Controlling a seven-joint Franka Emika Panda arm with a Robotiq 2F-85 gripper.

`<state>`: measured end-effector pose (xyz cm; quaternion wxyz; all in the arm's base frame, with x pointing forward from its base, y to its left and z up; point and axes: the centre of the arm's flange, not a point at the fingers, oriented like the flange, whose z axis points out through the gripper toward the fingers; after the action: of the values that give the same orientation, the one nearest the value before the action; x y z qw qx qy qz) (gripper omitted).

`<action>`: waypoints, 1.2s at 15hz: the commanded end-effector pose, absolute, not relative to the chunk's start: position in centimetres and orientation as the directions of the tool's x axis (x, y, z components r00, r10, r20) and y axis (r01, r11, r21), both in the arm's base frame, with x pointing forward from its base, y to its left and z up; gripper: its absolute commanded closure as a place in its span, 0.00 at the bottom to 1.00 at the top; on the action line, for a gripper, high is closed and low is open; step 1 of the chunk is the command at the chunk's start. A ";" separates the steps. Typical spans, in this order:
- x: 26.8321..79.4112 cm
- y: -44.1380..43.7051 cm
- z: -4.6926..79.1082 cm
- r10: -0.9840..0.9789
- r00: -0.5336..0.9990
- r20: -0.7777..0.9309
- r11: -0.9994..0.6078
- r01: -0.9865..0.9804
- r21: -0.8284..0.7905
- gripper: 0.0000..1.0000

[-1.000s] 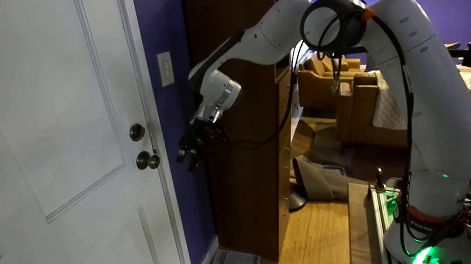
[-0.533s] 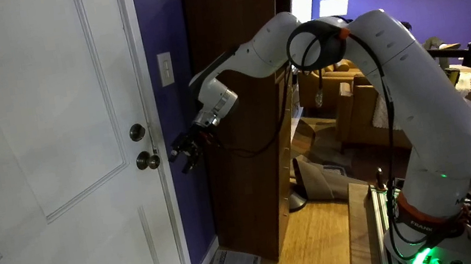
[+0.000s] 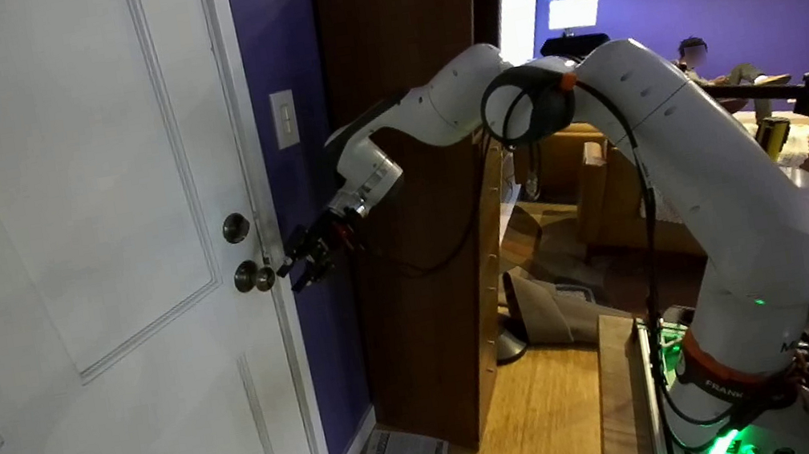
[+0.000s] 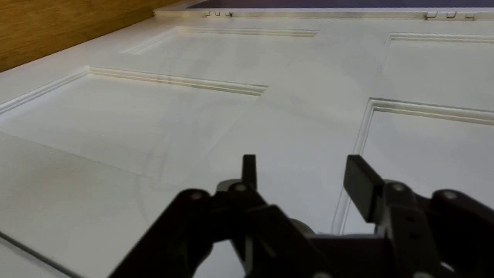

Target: Turn the lock on the door handle to the left

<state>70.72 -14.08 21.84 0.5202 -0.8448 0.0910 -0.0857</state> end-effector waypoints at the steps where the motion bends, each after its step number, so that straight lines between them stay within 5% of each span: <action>1: 73.0 -15.1 20.7 -0.258 0.966 0.018 -0.374 -0.083 -0.924 0.69; 5: 73.7 -15.6 19.9 -0.258 0.966 0.003 -0.342 -0.088 -0.936 0.84; 12: 75.4 -15.5 18.9 -0.273 0.962 -0.024 -0.287 -0.105 -0.952 0.78; 18: 76.1 -15.9 18.1 -0.303 0.952 -0.036 -0.272 -0.123 -0.955 1.00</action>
<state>74.59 -14.92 18.95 0.5746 -0.8059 0.1211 -0.0751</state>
